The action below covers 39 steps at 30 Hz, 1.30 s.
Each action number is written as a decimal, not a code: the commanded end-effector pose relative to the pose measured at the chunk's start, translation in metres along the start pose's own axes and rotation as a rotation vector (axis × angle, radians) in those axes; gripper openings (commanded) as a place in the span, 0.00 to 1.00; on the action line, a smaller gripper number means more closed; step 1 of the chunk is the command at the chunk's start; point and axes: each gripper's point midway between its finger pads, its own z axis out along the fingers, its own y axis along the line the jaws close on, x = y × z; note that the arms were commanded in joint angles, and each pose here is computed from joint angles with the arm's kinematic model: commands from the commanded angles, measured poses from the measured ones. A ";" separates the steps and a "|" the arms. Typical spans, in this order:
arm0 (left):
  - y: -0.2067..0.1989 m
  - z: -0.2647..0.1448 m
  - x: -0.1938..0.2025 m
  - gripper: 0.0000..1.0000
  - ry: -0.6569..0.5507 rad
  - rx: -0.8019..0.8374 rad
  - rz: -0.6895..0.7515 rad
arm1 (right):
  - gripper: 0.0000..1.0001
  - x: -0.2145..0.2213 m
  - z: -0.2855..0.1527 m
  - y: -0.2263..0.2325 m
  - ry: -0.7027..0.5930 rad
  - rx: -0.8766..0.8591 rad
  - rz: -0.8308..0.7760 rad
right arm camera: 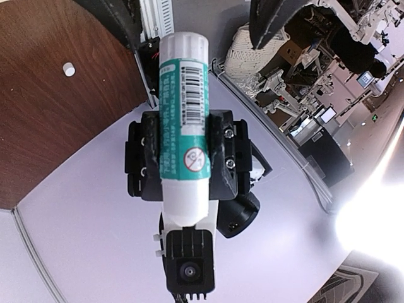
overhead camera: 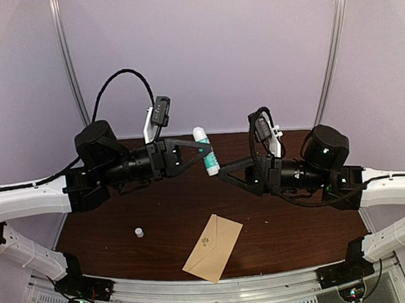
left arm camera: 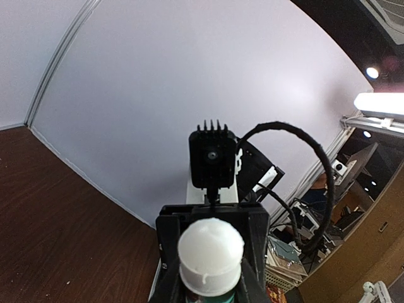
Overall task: Place the letter into the envelope and seal it
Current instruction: Screw the solid glue.
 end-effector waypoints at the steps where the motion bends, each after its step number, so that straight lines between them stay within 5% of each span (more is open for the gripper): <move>1: -0.019 -0.003 -0.009 0.06 -0.032 0.087 0.051 | 0.53 -0.008 0.006 0.015 -0.022 -0.090 0.002; 31: -0.011 0.003 0.002 0.04 0.003 0.091 0.026 | 0.16 -0.008 0.014 0.010 -0.036 -0.107 0.037; 39: -0.001 0.000 0.004 0.02 0.002 0.036 0.033 | 0.09 -0.008 0.015 -0.012 -0.033 0.017 0.054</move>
